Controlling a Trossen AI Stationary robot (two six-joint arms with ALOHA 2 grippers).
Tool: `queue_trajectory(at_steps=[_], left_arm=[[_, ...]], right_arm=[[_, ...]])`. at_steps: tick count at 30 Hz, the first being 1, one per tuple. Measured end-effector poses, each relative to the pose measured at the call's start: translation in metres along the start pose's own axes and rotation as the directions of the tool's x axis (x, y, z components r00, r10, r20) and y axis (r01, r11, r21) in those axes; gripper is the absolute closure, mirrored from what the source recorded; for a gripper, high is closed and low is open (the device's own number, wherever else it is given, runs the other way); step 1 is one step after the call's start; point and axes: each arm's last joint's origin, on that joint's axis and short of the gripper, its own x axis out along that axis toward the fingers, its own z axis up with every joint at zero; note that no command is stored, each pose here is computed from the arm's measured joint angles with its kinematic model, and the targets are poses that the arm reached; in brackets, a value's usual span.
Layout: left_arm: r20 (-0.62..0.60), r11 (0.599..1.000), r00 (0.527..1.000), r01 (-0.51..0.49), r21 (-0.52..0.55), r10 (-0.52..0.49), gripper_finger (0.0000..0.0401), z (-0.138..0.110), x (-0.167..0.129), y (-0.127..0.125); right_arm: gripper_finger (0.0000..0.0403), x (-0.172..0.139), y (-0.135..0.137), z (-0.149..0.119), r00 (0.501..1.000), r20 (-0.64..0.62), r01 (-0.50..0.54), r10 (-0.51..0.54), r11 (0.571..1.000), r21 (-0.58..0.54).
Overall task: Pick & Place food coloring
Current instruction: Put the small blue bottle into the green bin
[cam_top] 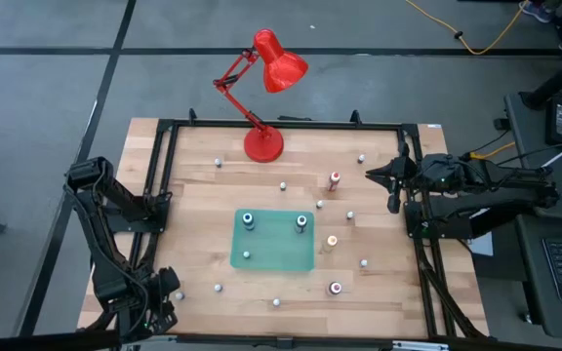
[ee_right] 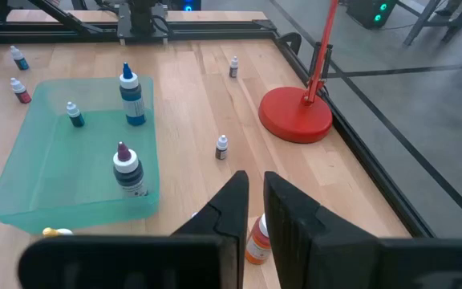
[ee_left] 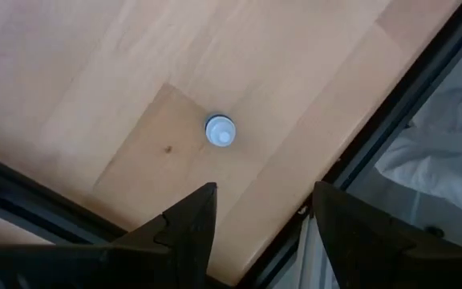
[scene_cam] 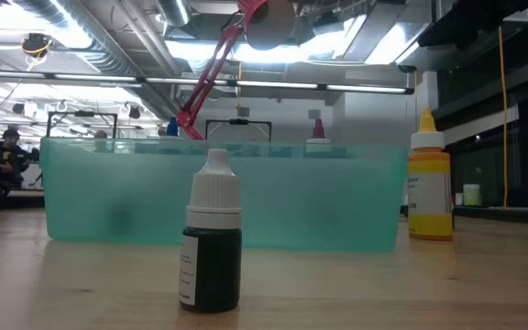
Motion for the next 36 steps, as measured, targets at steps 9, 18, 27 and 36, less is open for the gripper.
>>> queue_trajectory(at_steps=[9,18,27,36], left_arm=[[0.039,0.996,0.995,-0.093,0.009,0.093,0.0165,-0.004,0.021,-0.001],[0.09,0.983,0.979,-0.185,-0.003,0.184,0.0153,-0.01,0.052,-0.003],[0.137,0.977,0.967,-0.213,-0.011,0.213,0.0154,-0.011,0.065,-0.003],[0.143,0.977,0.966,-0.214,-0.012,0.214,0.018,-0.011,0.069,-0.004]], right_arm=[[0.0357,0.0,0.0,0.0,1.0,0.0,0.0,0.0,1.0,0.0],[0.0357,0.0,0.0,0.0,1.0,0.0,0.0,0.0,1.0,0.0],[0.0357,0.0,0.0,0.0,1.0,-0.001,-0.001,0.001,1.0,0.0],[0.0357,0.0,0.0,0.0,1.0,0.0,0.0,0.0,1.0,0.0]])
